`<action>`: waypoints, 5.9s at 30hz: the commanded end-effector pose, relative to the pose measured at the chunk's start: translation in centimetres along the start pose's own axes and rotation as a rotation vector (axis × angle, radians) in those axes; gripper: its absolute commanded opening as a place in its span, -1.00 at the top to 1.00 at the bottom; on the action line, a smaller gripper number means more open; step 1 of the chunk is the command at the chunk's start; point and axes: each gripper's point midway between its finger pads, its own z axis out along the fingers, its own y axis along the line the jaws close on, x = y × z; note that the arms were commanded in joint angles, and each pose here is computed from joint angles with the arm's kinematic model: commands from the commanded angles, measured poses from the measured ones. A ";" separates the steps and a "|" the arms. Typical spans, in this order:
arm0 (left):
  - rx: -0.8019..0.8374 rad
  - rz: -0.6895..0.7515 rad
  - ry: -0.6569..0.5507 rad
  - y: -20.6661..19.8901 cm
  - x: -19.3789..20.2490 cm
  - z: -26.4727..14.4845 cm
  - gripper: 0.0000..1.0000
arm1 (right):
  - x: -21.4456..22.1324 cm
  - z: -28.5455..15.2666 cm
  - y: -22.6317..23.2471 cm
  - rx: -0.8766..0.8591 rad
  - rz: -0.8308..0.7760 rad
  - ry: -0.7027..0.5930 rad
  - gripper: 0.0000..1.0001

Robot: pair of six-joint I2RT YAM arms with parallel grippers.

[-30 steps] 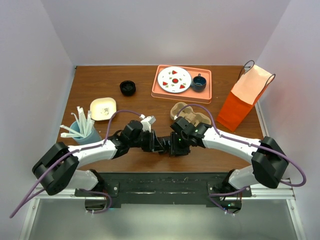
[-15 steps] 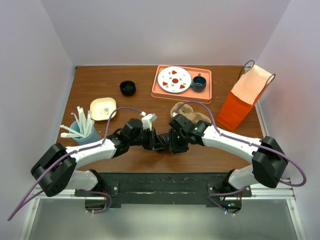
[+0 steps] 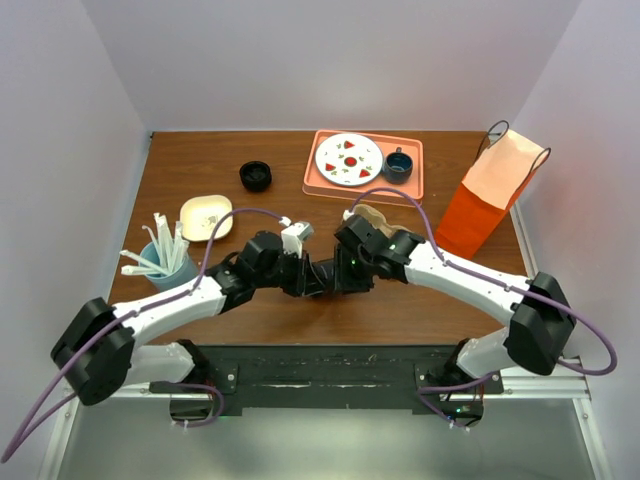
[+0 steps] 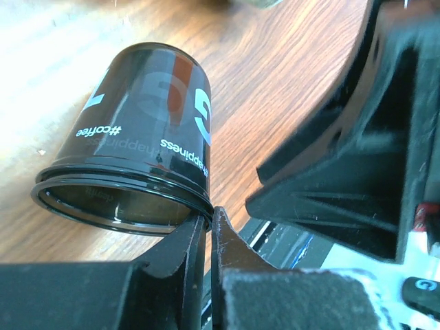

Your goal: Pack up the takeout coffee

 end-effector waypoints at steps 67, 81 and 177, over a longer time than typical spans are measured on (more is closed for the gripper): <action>-0.047 0.097 0.039 3.4 1.2 0.5 0.44 | -5.3 -1.8 2.2 -0.013 -0.118 -0.200 0.37; -0.018 0.173 -0.008 1.8 -2.0 -0.3 1.00 | -5.9 -2.2 3.9 -0.069 -0.128 -0.204 0.34; -0.773 0.084 0.433 6.4 -7.8 -6.4 0.99 | -8.6 -10.2 -0.5 0.092 -0.179 -0.414 0.14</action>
